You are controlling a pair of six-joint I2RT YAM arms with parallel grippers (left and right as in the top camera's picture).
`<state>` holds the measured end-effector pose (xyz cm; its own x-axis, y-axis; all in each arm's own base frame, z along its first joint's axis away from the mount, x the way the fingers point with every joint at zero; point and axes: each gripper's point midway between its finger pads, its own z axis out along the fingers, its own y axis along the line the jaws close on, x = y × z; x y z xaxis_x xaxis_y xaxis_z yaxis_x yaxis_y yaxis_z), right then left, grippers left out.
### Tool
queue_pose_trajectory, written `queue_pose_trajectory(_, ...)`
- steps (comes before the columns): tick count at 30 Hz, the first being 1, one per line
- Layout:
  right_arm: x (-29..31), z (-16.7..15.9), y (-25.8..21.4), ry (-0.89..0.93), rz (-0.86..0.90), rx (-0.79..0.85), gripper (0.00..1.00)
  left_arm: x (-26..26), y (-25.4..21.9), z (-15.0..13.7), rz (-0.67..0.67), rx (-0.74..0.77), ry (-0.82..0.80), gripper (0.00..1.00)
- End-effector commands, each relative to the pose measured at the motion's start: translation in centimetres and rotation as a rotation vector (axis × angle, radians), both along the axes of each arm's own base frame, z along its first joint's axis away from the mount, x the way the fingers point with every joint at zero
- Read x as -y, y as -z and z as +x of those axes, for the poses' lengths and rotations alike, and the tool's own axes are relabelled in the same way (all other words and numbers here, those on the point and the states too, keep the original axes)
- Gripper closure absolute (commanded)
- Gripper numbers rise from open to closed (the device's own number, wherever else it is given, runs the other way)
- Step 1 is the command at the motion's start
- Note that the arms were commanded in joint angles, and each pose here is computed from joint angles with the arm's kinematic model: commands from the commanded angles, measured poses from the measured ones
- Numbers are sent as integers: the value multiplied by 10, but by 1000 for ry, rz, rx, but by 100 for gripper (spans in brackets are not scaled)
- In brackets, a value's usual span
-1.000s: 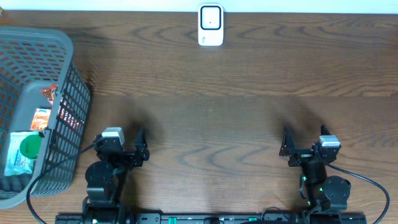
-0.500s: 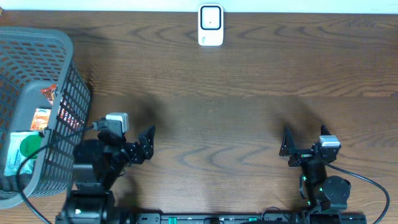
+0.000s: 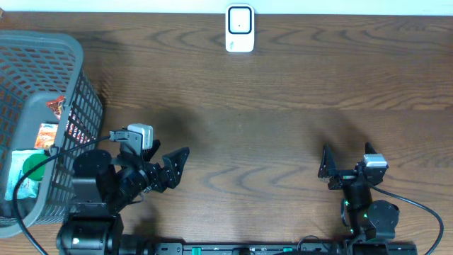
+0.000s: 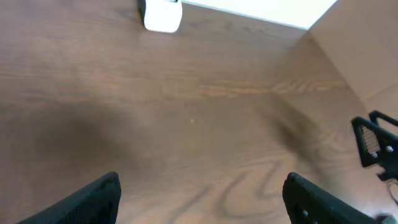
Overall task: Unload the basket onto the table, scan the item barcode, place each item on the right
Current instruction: 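Reach the left gripper into the basket and grasp the green-capped jar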
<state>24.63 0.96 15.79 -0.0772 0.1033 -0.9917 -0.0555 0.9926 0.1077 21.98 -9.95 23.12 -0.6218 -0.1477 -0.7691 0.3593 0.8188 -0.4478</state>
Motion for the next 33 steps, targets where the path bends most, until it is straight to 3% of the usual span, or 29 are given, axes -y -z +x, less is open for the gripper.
queue_pose_trajectory(1, 0, 0, 1, 1, 12, -2, 1, 4, -44, 3, -23, 35, 19, 16)
queue_pose_trajectory(6, 0, 0, 1, 1, 12, -2, 1, -8, -81, 24, 28, -5, -50, 16)
queue_pose_trajectory(13, 0, 0, 1, 1, 12, -2, 1, -65, -113, 66, 241, -139, -349, 16)
queue_pose_trajectory(17, 0, 0, 1, 1, 12, -2, 1, -120, -148, 77, 286, -143, -655, 16)
queue_pose_trajectory(22, 0, 0, 1, 1, 12, -2, 1, -197, -176, 61, 223, -175, -1035, 16)
queue_pose_trajectory(27, 0, 0, 1, 1, 12, -2, 1, -277, -141, 22, 138, -394, -1379, 16)
queue_pose_trajectory(33, 0, 0, 1, 1, 12, -2, 1, -319, -87, 4, 99, -593, -1526, 16)
